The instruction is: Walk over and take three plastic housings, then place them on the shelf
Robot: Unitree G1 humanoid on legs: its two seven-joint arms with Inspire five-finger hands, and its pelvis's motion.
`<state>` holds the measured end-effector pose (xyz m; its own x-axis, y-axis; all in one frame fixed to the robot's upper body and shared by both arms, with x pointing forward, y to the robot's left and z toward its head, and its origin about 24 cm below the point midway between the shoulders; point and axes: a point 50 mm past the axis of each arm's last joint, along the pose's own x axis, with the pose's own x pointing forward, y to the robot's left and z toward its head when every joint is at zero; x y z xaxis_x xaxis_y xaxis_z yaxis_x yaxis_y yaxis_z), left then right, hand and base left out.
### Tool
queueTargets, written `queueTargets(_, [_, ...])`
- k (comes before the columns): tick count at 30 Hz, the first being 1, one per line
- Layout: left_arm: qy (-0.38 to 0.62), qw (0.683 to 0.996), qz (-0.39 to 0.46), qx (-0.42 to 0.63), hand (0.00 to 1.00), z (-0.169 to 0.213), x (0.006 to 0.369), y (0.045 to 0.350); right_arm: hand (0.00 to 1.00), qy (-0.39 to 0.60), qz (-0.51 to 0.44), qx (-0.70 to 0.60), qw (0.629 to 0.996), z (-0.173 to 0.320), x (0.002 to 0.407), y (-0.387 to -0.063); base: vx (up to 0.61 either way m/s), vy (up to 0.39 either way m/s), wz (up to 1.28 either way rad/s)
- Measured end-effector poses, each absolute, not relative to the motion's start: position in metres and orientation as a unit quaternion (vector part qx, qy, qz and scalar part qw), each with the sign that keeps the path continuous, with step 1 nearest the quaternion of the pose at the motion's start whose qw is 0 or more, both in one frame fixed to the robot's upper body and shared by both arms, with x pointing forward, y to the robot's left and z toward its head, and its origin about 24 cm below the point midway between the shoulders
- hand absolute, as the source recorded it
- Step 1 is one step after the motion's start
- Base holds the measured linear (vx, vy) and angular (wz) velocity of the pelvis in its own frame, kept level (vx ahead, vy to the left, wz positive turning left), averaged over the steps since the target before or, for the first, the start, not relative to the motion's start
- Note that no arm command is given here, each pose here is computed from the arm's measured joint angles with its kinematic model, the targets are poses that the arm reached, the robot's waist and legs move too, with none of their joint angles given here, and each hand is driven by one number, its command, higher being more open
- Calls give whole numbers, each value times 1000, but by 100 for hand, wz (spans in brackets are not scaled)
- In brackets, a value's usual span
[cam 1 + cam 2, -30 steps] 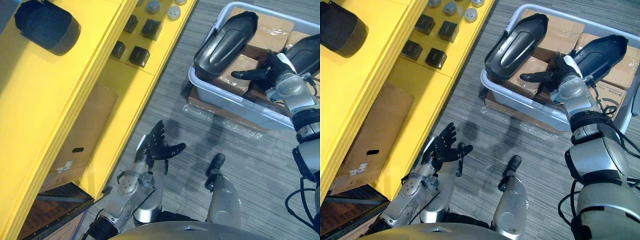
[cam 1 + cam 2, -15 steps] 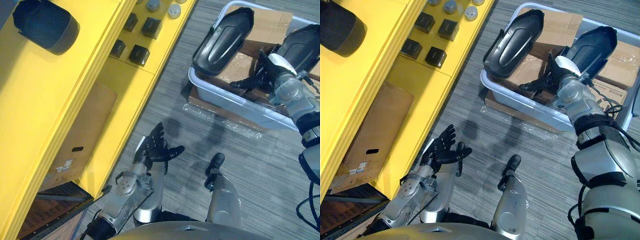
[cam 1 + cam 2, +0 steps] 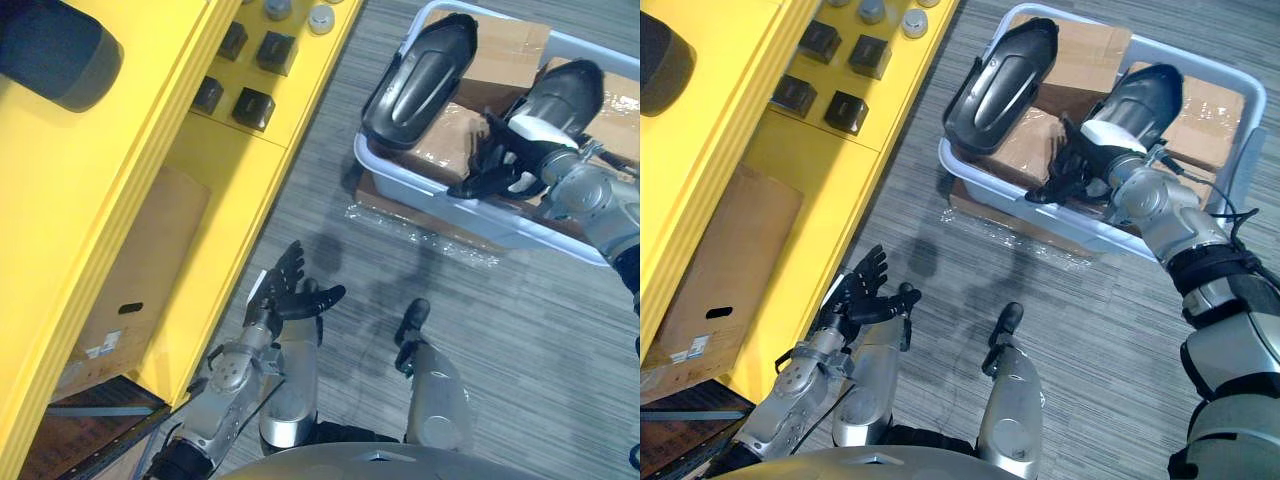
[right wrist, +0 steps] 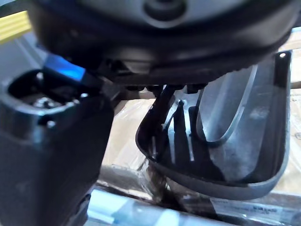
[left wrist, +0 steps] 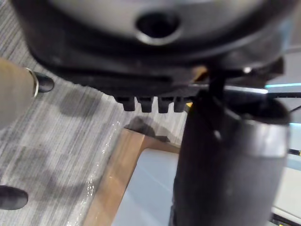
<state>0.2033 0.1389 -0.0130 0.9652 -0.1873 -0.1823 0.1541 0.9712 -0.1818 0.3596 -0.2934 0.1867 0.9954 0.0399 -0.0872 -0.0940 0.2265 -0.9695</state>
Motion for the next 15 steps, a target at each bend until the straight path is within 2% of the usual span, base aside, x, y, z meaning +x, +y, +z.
queueTargets(4, [107,987,-79,-85,100,-16,198,141,100,-17,35,-607,794,184,353,-285,32,27,-9])
queueTargets(11, [92,990,-56,-89,100,-9,199,146,100,-117,-35,-560,819,212,339,-279,26,33,-12])
queueTargets(13, [86,991,-52,-90,100,-6,199,147,100,-129,-64,-528,837,216,336,-284,25,27,-5])
queueTargets(15, [88,991,-49,-93,100,-6,197,146,100,-135,-108,-436,883,217,334,-289,34,33,-9])
